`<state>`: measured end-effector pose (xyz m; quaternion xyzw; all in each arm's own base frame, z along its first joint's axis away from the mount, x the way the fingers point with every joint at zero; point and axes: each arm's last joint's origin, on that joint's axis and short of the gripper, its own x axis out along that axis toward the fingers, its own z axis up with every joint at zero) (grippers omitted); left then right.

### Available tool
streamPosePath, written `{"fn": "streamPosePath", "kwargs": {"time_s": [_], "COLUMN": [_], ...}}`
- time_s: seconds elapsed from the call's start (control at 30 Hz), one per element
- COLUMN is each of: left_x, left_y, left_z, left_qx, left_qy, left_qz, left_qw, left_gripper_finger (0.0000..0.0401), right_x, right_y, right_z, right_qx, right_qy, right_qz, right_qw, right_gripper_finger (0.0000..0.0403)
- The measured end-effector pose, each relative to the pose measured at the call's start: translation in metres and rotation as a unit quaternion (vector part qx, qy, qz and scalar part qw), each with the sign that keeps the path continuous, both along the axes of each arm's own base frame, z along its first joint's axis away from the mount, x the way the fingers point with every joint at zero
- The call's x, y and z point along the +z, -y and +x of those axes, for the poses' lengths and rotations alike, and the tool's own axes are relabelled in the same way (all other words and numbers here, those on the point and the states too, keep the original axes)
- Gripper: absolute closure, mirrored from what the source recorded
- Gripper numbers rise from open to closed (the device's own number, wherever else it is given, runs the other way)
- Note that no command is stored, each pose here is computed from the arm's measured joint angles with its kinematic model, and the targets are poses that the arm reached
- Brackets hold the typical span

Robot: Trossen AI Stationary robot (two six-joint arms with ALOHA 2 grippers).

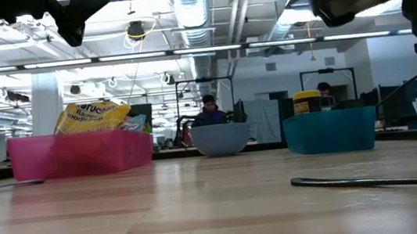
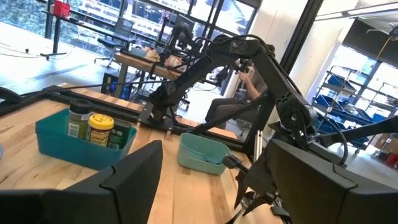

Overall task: Pick & Place Food Item
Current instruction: Put the black spoon into the green bin

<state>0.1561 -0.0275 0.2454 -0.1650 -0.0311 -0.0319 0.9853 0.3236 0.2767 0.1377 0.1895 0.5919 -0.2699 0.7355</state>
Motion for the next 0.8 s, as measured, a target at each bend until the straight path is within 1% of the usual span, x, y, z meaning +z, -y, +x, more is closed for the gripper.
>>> {"fn": "streamPosePath", "kwargs": {"time_s": [0.27, 0.37, 0.8], "left_x": [0.0, -0.0001, 0.0], "left_y": [0.0, 0.0, 0.0], "left_z": [0.0, 0.0001, 0.0], "left_qx": [0.0, 0.0, 0.0], "left_qy": [0.0, 0.0, 0.0], "left_qz": [0.0, 0.0, 0.0], "left_qw": [1.0, 1.0, 1.0], "left_gripper_finger": [0.0115, 0.0115, 0.0115], "right_x": [-0.0053, -0.0058, -0.0074], "right_y": [0.0008, 0.0006, -0.0004], "right_z": [-0.003, -0.0028, -0.0021], "right_qx": [0.001, 0.007, 0.008], "right_qy": [0.003, 0.003, 0.003], "right_qz": [0.005, 0.006, 0.012], "right_qw": [1.0, 1.0, 1.0], "right_gripper_finger": [0.0306, 0.0312, 0.0396]}}
